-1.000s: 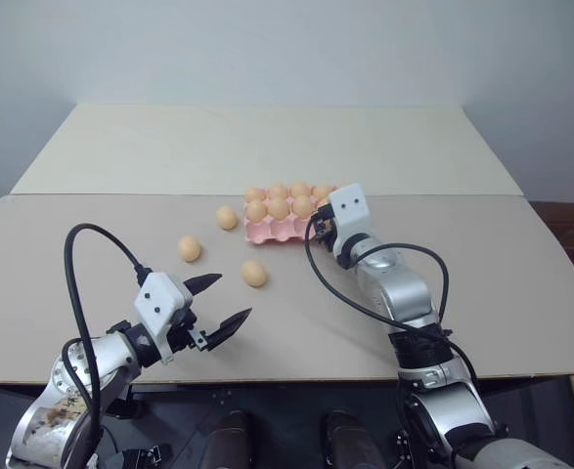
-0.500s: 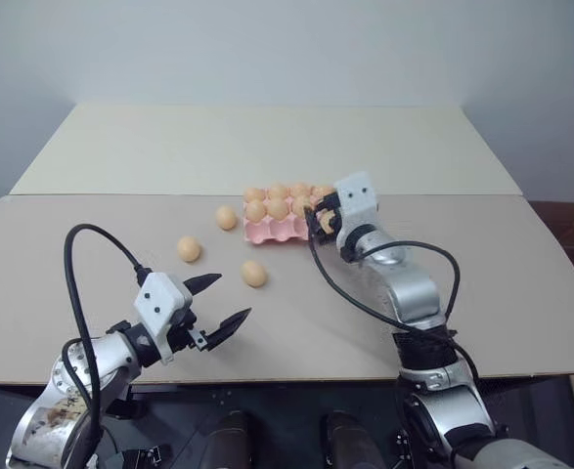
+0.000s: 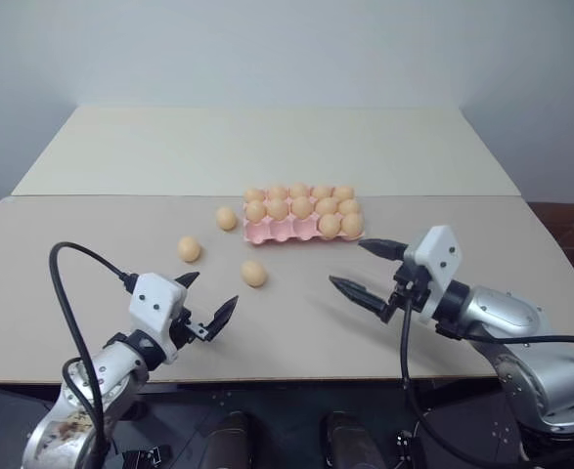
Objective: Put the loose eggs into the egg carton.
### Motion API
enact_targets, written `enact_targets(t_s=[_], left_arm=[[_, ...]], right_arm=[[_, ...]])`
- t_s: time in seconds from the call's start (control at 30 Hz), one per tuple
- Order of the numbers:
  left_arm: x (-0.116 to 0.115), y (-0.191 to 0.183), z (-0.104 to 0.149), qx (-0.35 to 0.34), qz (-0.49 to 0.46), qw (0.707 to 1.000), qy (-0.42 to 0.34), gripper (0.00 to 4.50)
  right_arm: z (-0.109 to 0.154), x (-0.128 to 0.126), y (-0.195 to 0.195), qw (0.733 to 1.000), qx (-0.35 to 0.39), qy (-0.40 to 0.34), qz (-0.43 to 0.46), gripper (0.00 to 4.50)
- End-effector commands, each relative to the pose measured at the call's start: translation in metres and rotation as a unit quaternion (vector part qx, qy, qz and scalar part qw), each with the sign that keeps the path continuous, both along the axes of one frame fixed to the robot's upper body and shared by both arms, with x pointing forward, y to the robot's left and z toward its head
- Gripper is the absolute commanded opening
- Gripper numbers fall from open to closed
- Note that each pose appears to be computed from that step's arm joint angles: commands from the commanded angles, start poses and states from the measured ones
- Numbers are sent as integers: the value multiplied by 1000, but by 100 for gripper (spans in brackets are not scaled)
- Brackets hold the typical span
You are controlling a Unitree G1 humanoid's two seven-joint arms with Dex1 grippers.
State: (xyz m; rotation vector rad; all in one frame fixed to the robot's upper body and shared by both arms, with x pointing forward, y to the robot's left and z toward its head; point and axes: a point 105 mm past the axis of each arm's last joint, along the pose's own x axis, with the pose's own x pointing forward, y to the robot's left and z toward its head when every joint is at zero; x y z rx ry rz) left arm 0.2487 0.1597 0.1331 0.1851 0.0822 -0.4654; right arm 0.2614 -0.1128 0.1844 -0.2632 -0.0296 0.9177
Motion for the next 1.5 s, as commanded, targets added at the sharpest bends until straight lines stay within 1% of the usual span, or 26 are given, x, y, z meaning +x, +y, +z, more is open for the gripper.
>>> enact_targets(t_s=[0.03,0.17,0.3,0.43,0.63,0.77,0.9,1.17,1.3,1.43,1.47,1.5], left_arm=[[2,-13,8,4,32,999,-16,434],[8,-28,6,0,45,999,-11,434],[18,-33,-6,-5,72,997,26,434],[31,-35,-10,-19,102,993,48,434],[53,-51,-13,-34,121,989,73,434],[57,-66,-16,-41,99,990,90,434],[61,-73,-19,-52,97,989,101,434],[70,-72,-21,-67,115,985,105,434],[72,-69,-23,-70,121,984,110,357],[73,-68,-22,-71,122,984,108,226],[74,-67,-21,-73,123,984,106,206],[74,-66,-20,-72,124,984,103,195]], right_arm=[[6,-15,6,999,-6,-14,41,448],[2,-20,10,998,-11,-14,56,448],[-1,-22,11,997,-20,-4,74,448],[-2,-23,11,996,-30,-7,83,448],[0,-24,14,995,-37,-13,93,448],[1,-24,14,994,-42,-17,95,448],[2,-24,16,994,-42,-21,96,448],[4,-24,16,995,-37,-22,91,448],[5,-23,16,995,-35,-23,89,450],[5,-22,16,995,-34,-24,88,450],[6,-22,16,995,-35,-25,87,450],[6,-21,16,995,-35,-25,87,450]])
